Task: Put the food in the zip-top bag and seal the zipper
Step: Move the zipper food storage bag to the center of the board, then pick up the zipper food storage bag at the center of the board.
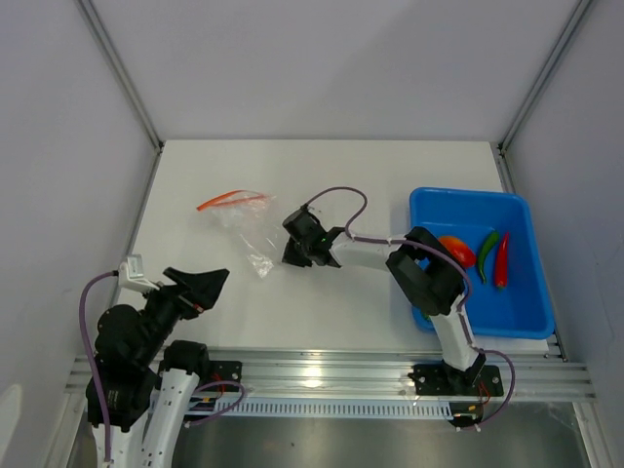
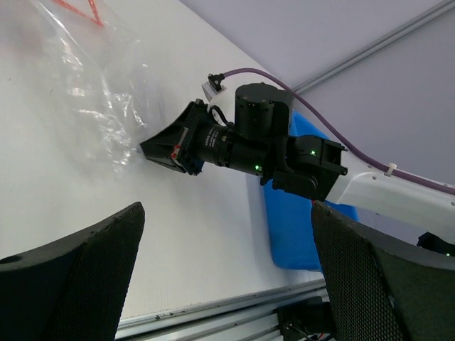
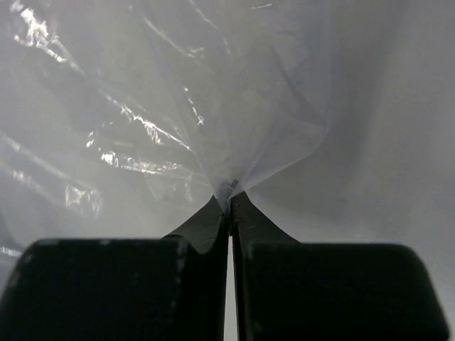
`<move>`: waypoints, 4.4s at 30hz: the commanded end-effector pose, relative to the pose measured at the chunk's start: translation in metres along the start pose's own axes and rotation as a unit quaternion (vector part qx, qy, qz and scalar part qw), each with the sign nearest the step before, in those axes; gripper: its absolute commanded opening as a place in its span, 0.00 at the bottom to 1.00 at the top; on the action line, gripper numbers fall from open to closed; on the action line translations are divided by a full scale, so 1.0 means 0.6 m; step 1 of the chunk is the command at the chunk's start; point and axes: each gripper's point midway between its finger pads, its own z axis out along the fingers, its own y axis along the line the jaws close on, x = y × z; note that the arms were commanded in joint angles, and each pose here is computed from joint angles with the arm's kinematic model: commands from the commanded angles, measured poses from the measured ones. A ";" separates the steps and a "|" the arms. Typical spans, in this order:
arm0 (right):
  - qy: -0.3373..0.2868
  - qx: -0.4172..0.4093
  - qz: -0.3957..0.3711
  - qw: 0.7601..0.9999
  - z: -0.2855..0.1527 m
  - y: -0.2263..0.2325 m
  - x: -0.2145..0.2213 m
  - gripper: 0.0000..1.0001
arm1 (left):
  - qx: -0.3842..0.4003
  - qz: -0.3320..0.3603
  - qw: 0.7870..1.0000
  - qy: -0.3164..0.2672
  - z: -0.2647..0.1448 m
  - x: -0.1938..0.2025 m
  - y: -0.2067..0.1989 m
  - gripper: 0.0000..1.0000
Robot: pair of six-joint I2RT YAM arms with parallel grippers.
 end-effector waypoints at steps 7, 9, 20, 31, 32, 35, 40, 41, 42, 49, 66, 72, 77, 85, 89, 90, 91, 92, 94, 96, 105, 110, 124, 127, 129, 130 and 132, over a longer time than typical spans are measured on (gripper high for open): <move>-0.019 0.021 -0.174 0.984 -0.177 -0.093 -0.053 0.00 | -0.032 0.016 0.999 0.003 0.005 -0.013 0.008 1.00; -0.005 0.033 -0.192 0.981 -0.201 -0.136 -0.045 0.00 | -0.036 0.019 0.999 0.013 0.011 -0.014 0.006 0.99; -0.033 -0.012 -0.227 0.973 -0.311 -0.161 -0.158 0.61 | -0.020 -0.048 0.997 0.062 0.074 0.008 0.000 0.94; -0.086 0.047 -0.241 0.966 -0.308 -0.120 -0.244 0.79 | 0.002 -0.027 0.993 0.116 0.085 0.034 -0.005 0.93; -0.092 0.026 -0.241 0.966 -0.302 -0.103 -0.250 0.79 | -0.001 -0.019 0.993 0.114 0.076 0.033 -0.005 0.92; -0.075 -0.006 -0.227 0.971 -0.253 -0.080 -0.270 0.80 | -0.006 -0.007 0.994 0.106 0.053 0.022 -0.014 0.92; -0.051 0.026 -0.225 0.973 -0.150 -0.044 -0.316 0.77 | 0.018 0.014 0.994 0.104 0.029 0.017 -0.036 0.92; -0.027 0.036 -0.225 0.973 -0.109 -0.057 -0.296 0.77 | 0.021 0.016 0.994 0.107 0.028 0.017 -0.038 0.92; -0.026 0.032 -0.228 0.973 -0.095 -0.051 -0.293 0.77 | 0.023 0.016 0.994 0.110 0.029 0.018 -0.040 0.91; 0.046 0.054 -0.270 0.960 -0.034 -0.073 -0.188 0.74 | 0.039 0.016 0.989 0.140 0.045 0.045 -0.029 0.91; -0.030 0.091 -0.329 0.940 -0.367 -0.187 -0.042 0.87 | 0.075 0.030 0.990 0.112 0.035 0.048 -0.033 0.91; -0.097 0.076 -0.225 0.967 -0.386 -0.130 -0.112 0.87 | 0.075 0.031 0.991 0.110 0.028 0.050 -0.033 0.91; -0.162 0.176 -0.145 0.960 -0.372 -0.083 -0.219 0.88 | 0.076 0.032 0.991 0.101 0.020 0.042 -0.041 0.91; -0.155 0.329 -0.068 0.929 -0.221 -0.078 -0.284 0.91 | 0.073 0.040 0.992 0.094 0.004 0.040 -0.042 0.91; -0.149 0.378 -0.060 0.912 -0.184 -0.107 -0.289 0.91 | 0.067 0.042 0.992 0.096 0.005 0.044 -0.034 0.91; -0.147 0.381 -0.051 0.911 -0.177 -0.115 -0.290 0.92 | 0.065 0.044 0.992 0.095 0.006 0.044 -0.032 0.91; -0.142 0.394 -0.048 0.907 -0.169 -0.134 -0.288 0.93 | 0.061 0.043 0.992 0.098 0.009 0.047 -0.027 0.91; -0.142 0.399 -0.048 0.905 -0.168 -0.141 -0.288 0.94 | 0.063 0.045 0.992 0.098 0.010 0.047 -0.027 0.91; -0.137 0.403 -0.058 0.903 -0.155 -0.154 -0.284 0.96 | 0.064 0.046 0.992 0.099 0.014 0.049 -0.025 0.91; -0.133 0.415 -0.066 0.897 -0.155 -0.164 -0.282 0.96 | 0.061 0.045 0.992 0.103 0.018 0.053 -0.020 0.91; -0.104 0.448 -0.109 0.881 -0.143 -0.193 -0.256 0.93 | 0.058 0.047 0.991 0.109 0.025 0.059 -0.012 0.91; -0.095 0.452 -0.116 0.879 -0.129 -0.204 -0.252 0.93 | 0.055 0.045 0.991 0.116 0.028 0.064 -0.007 0.91; -0.067 0.483 -0.136 0.863 -0.115 -0.248 -0.212 0.82 | 0.050 0.047 0.990 0.121 0.030 0.069 -0.001 0.91; -0.074 0.475 -0.137 0.866 -0.130 -0.242 -0.208 0.72 | 0.048 0.047 0.990 0.123 0.032 0.070 0.002 0.91; -0.075 0.471 -0.144 0.867 -0.142 -0.242 -0.198 0.61 | 0.048 0.047 0.990 0.124 0.034 0.072 0.004 0.91; -0.077 0.472 -0.149 0.866 -0.148 -0.243 -0.196 0.59 | 0.047 0.048 0.990 0.127 0.036 0.075 0.006 0.91; -0.079 0.476 -0.159 0.861 -0.163 -0.246 -0.186 0.37 | 0.044 0.049 0.989 0.131 0.040 0.078 0.011 0.91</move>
